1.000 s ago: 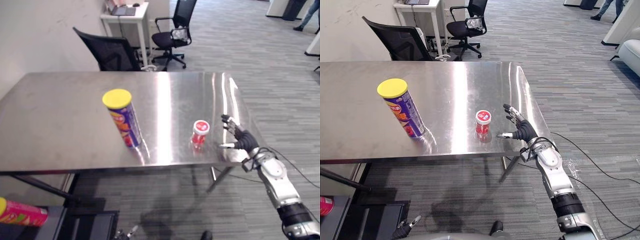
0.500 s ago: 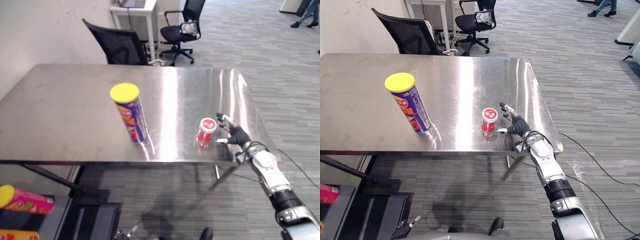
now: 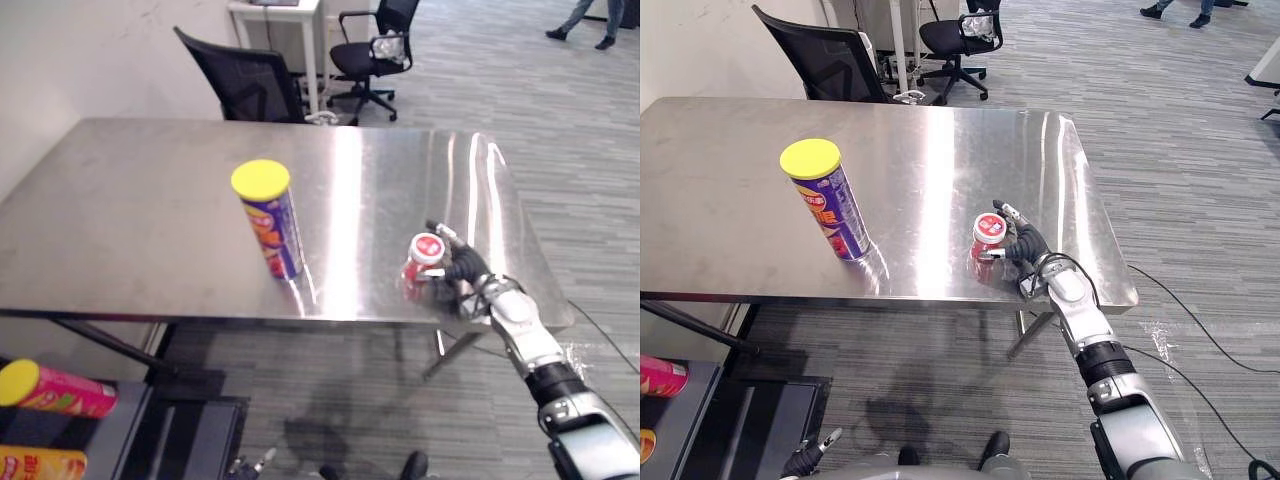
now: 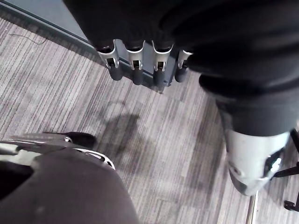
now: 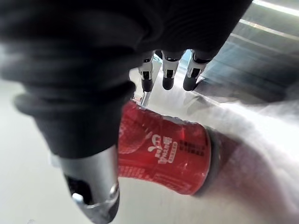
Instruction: Put the gum and the chips on the shelf.
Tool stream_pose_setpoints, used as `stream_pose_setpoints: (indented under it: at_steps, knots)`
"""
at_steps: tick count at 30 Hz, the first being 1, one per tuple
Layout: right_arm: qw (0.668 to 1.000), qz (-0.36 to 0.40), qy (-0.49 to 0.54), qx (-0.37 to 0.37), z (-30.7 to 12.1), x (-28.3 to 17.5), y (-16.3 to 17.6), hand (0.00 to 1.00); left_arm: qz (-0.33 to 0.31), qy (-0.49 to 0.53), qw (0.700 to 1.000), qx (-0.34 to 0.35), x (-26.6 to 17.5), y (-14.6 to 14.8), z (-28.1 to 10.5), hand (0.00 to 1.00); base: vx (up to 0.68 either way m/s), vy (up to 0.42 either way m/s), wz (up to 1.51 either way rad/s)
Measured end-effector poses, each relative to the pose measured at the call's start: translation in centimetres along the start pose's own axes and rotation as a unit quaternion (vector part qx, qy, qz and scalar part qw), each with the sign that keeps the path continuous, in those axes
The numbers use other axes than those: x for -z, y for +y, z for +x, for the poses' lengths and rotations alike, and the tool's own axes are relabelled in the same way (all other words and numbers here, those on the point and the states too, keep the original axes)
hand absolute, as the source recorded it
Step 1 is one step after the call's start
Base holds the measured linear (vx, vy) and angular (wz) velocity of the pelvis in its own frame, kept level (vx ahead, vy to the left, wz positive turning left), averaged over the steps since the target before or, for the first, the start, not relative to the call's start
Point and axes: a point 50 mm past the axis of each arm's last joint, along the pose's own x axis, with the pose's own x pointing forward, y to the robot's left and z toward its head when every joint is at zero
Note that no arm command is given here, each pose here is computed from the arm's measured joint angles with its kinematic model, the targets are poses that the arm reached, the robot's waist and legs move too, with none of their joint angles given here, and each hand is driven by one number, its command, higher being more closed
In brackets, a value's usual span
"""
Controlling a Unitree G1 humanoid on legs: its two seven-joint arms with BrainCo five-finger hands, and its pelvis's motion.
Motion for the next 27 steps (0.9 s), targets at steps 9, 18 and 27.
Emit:
stream_pose_setpoints:
  at_steps: [9,18,27]
  knots:
    - [1.000,-0.005,-0.004,0.026,1.3,-0.7,-0.7,1.00,0.001,-0.014,1.000,0.007,-0.6,-0.3,0.0,0.00,-0.02,0.007,0.12]
    - [1.000,0.006,-0.020,0.012,1.9,-1.2,0.5,1.00,0.000,-0.018,1.000,0.007,-0.8,-0.4,0.0,0.00,-0.01,0.003,0.05]
    - [0.999,0.005,-0.032,0.022,1.9,-1.7,0.6,1.00,0.001,-0.018,1.000,0.003,-0.8,-0.4,0.0,0.00,0.00,0.002,-0.01]
